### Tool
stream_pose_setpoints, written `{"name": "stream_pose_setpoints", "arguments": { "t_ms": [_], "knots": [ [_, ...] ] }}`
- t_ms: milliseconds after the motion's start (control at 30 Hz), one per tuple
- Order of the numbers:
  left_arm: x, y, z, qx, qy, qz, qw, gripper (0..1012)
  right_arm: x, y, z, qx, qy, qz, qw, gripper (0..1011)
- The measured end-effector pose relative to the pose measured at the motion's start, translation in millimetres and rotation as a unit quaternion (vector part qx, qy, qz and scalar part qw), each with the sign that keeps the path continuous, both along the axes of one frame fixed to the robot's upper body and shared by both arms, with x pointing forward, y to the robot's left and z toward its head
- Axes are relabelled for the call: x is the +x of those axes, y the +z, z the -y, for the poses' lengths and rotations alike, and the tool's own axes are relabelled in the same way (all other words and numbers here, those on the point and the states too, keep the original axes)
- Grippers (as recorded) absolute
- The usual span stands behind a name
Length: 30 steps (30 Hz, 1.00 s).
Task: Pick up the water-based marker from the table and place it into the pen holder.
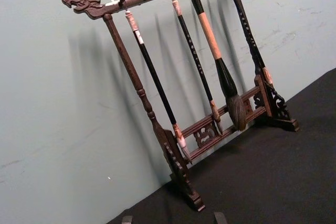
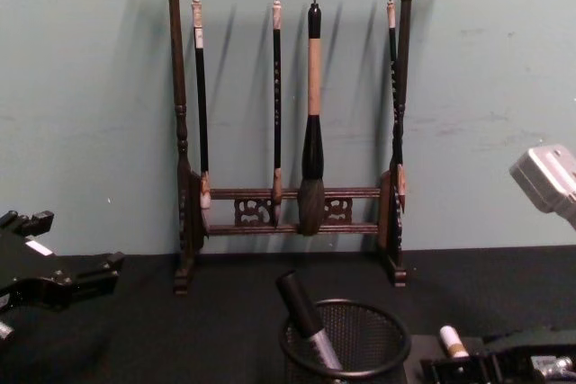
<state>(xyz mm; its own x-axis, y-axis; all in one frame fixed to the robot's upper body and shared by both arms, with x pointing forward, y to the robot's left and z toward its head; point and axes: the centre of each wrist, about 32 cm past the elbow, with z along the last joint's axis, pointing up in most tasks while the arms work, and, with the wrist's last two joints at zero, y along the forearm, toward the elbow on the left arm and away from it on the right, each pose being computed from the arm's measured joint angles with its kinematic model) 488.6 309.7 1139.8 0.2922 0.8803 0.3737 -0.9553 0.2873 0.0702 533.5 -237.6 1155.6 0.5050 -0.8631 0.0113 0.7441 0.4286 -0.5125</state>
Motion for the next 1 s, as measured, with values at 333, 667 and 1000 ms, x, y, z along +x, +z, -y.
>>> {"name": "stream_pose_setpoints", "arguments": {
  "t_ms": [333, 667, 1000],
  "knots": [
    [0.0, 0.0, 0.0, 0.000, 0.000, 0.000, 1.0000, 1001, 0.2, 0.2, 0.1, 0.001, -0.001, -0.001, 1.0000, 837],
    [0.0, 0.0, 0.0, 0.000, 0.000, 0.000, 1.0000, 1001, 0.4, 0.3, 0.1, 0.002, -0.001, -0.002, 1.0000, 521],
    [0.0, 0.0, 0.0, 0.000, 0.000, 0.000, 1.0000, 1001, 0.4, 0.4, 0.1, 0.002, -0.001, -0.002, 1.0000, 218]
  ]
}}
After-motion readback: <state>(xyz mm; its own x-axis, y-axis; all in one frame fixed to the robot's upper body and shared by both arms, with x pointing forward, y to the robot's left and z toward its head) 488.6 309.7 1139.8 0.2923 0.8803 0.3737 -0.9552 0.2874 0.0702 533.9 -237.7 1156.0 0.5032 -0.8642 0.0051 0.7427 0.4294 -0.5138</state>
